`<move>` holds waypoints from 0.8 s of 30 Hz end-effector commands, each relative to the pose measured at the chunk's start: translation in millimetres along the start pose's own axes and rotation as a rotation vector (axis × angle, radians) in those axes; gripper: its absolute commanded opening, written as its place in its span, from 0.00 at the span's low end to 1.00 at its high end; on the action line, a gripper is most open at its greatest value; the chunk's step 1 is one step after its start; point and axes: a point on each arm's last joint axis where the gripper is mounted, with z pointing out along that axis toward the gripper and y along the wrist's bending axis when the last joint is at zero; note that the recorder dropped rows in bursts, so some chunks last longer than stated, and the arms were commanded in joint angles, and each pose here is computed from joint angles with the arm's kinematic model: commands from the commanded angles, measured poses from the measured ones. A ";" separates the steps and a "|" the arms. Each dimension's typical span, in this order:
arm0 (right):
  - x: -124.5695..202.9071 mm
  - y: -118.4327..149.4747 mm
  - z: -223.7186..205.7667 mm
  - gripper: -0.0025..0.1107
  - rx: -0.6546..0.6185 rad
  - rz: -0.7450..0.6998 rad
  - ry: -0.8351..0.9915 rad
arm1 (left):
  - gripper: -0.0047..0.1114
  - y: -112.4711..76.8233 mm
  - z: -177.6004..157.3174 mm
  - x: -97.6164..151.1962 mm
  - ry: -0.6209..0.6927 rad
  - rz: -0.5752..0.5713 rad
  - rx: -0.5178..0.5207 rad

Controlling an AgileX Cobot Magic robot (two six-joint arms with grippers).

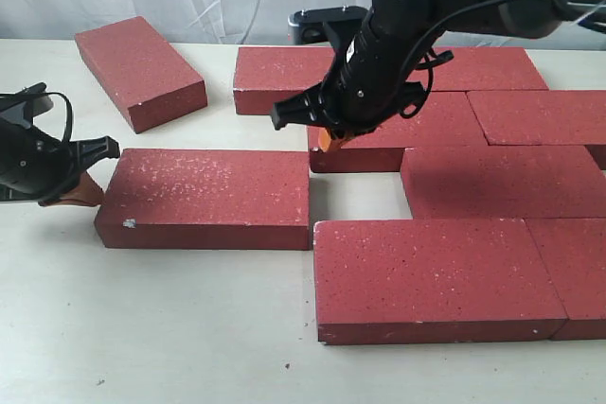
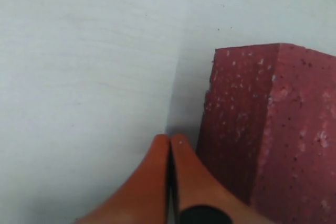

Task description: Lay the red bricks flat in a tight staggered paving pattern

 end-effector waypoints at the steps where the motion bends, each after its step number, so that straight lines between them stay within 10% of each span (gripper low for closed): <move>1: -2.0 0.3 -23.1 0.02 0.001 -0.009 -0.048 | 0.04 -5.8 1.5 3.5 0.018 -0.012 0.024; 24: 34.7 65.4 -27.4 0.02 -0.055 -0.282 0.154 | 0.04 -13.4 7.4 12.2 0.023 -0.023 0.028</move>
